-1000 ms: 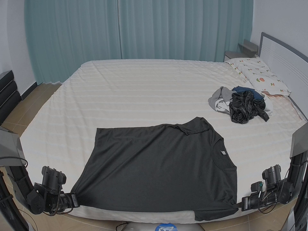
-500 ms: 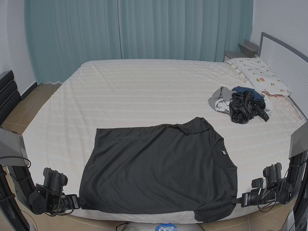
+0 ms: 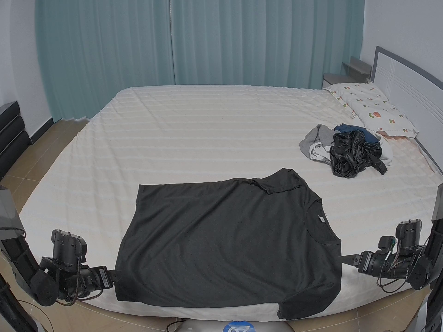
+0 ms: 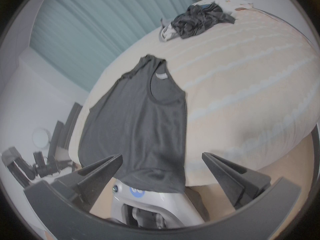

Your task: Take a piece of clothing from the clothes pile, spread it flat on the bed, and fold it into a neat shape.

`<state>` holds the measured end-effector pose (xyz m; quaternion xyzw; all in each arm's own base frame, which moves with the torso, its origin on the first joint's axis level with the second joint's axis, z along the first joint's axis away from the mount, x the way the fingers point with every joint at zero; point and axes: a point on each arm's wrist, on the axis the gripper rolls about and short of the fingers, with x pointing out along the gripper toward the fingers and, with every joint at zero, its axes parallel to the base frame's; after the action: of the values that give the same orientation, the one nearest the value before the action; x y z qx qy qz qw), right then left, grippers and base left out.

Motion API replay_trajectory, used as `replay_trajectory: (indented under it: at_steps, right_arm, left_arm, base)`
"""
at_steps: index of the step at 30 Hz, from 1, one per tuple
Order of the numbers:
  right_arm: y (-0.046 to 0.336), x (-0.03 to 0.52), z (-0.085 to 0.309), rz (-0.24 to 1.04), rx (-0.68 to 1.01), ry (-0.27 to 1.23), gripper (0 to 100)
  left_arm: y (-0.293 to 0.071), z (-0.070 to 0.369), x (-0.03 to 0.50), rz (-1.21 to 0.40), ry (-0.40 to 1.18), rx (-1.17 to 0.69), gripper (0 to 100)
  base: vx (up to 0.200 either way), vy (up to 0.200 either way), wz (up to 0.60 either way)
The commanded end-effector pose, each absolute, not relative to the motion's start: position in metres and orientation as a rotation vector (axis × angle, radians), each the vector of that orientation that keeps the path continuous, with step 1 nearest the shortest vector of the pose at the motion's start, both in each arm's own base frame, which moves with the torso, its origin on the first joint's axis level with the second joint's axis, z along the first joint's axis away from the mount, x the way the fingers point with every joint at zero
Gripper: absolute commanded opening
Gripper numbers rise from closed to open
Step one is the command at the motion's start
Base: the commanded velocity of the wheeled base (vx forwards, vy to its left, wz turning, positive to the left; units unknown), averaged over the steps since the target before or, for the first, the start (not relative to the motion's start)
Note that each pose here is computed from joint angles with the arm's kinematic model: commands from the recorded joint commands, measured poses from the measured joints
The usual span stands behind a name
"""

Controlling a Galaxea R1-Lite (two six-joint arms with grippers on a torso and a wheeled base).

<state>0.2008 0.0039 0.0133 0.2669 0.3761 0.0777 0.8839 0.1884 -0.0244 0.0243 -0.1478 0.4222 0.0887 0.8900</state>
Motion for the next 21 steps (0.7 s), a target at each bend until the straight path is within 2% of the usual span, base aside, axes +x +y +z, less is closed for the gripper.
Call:
replay_trajectory:
  at_steps: [1, 2, 8, 14, 21]
  right_arm:
    - [0.004, 0.199, 0.020, 0.161, 0.567, 0.756, 100]
    - [0.004, 0.200, 0.020, 0.157, 0.574, 0.753, 100]
    - [0.005, 0.207, 0.024, 0.161, 0.587, 0.720, 100]
    - [0.031, 0.229, 0.032, 0.252, 0.590, 0.676, 100]
    - [0.055, 0.280, 0.026, 0.253, 0.598, 0.649, 100]
  left_arm:
    - [-0.025, 0.033, 0.192, 0.175, 0.827, -0.337, 100]
    - [-0.024, 0.033, 0.191, 0.173, 0.832, -0.348, 100]
    - [-0.022, 0.032, 0.192, 0.152, 0.843, -0.383, 100]
    - [-0.016, 0.027, 0.196, 0.152, 0.870, -0.408, 100]
    - [-0.018, 0.022, 0.203, 0.154, 0.883, -0.429, 100]
  base:
    - [0.000, 0.000, 0.00]
    - [0.000, 0.000, 0.00]
    - [0.000, 0.200, 0.00]
    - [0.000, 0.200, 0.00]
    - [0.000, 0.000, 0.00]
